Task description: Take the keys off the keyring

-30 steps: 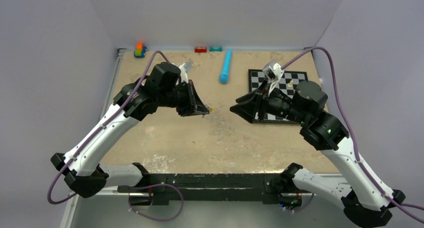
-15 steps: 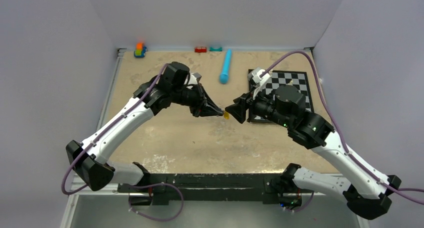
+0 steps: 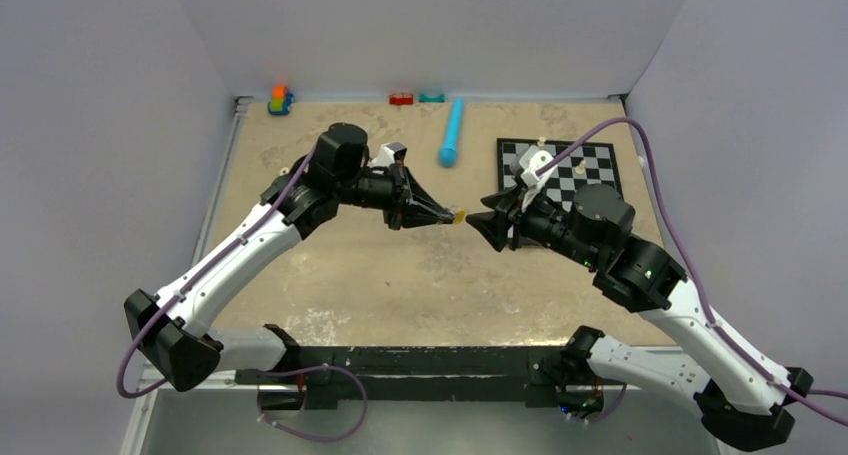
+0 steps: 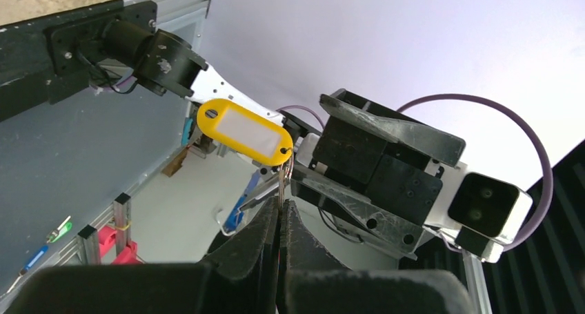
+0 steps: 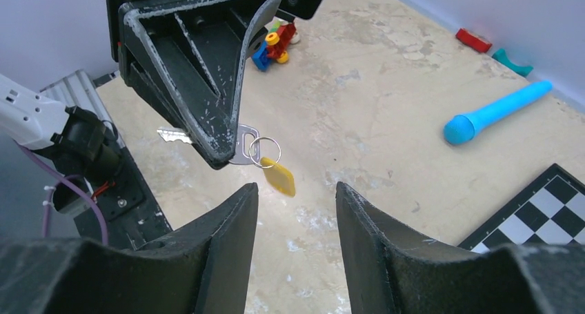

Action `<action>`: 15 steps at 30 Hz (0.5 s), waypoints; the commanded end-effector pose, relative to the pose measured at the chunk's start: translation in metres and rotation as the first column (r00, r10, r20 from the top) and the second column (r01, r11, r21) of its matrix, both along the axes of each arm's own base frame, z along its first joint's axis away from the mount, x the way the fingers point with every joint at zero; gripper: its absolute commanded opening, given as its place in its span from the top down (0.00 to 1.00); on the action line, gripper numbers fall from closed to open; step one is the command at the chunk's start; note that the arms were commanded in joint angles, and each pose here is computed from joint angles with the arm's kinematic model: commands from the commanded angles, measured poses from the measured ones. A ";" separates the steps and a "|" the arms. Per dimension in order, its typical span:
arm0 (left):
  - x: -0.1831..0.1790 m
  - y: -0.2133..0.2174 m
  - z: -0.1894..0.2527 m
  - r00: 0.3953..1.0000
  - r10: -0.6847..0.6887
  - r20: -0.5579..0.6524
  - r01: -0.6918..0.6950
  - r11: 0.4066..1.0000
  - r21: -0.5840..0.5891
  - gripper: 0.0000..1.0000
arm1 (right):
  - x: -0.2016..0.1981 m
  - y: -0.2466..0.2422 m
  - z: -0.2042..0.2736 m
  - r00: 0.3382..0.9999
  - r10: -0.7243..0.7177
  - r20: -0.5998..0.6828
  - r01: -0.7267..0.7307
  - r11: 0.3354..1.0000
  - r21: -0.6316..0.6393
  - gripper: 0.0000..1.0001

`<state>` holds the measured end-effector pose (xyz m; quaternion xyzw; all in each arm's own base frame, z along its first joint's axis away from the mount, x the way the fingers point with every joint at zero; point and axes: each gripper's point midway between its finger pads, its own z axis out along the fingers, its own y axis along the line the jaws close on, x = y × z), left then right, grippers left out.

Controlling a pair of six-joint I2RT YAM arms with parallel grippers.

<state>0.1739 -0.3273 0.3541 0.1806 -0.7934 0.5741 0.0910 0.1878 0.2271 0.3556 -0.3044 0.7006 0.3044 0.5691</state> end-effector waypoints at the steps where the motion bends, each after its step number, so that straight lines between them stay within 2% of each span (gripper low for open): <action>1: -0.006 0.003 0.023 1.000 -0.012 0.013 0.013 0.997 -0.079 1.00 | -0.003 0.006 0.008 0.997 0.051 0.057 -0.051 0.999 -0.002 0.51; 15: 0.001 0.000 0.036 0.999 0.028 -0.023 -0.031 0.987 -0.156 1.00 | -0.003 0.011 0.021 0.991 0.086 0.103 -0.084 0.996 -0.024 0.55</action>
